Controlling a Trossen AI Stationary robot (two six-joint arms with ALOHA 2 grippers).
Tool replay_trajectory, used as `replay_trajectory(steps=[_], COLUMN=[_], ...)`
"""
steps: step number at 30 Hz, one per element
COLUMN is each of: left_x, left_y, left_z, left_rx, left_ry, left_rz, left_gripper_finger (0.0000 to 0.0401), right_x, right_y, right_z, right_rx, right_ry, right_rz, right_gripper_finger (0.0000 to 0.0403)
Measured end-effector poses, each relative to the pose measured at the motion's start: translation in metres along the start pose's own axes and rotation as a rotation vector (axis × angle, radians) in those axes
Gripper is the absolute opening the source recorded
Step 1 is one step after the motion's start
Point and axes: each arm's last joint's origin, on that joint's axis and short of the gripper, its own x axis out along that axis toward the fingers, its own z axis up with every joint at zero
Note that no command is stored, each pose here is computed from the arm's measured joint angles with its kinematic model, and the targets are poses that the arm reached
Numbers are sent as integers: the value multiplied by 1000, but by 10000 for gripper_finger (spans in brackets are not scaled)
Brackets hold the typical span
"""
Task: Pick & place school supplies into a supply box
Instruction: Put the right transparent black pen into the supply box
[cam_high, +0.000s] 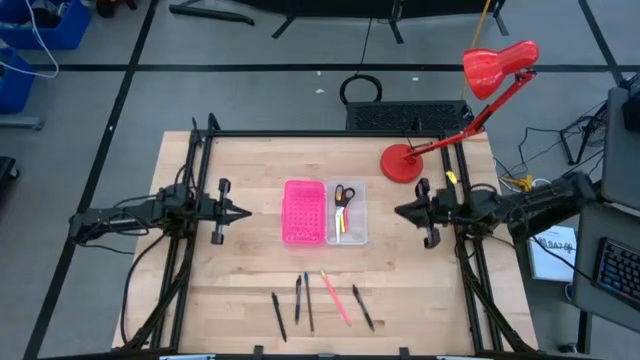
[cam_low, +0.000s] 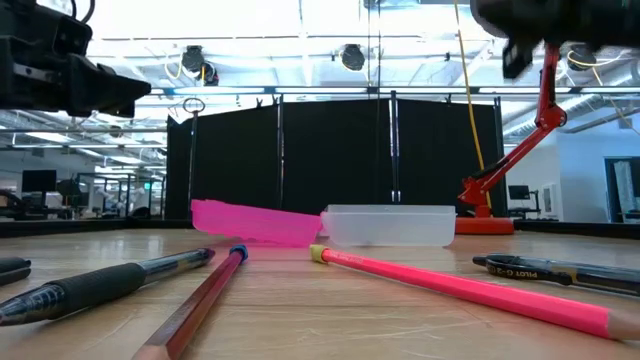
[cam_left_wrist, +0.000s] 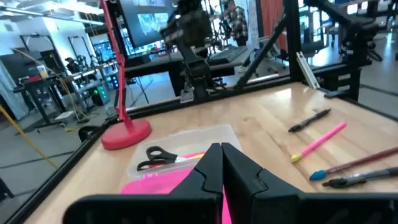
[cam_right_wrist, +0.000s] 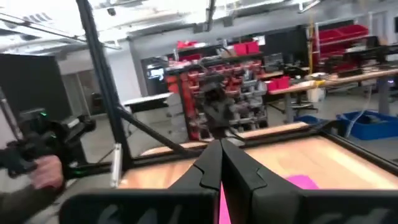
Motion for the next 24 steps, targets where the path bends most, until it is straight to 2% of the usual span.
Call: replay_trajectory(steps=[4,7,10,13,19,24], left_x=[2,2,3,4,4,4], left_y=[0,1,1,1,1,3], left_z=[-2,-4,-5,-6,-7,-8], left_rx=[16,-40,-93,-93,-10,-27], left_ry=[28,49,64,75,85,103], left_rz=[0,19,23,22,32,91], left_gripper_finger=[23,20,8,5,32,41], right_x=[35,63,89,112,153,181], right_y=[33,65,93,118,156,180], right_z=[16,33,34,39,44,39], right_rx=[-53,-73,-144,-165,-90,169], right_ry=[157,266,427,521,624,784], right_rz=[-46,-106,-182,-205,-255,-250], right_gripper_finger=[0,0,0,0,0,0])
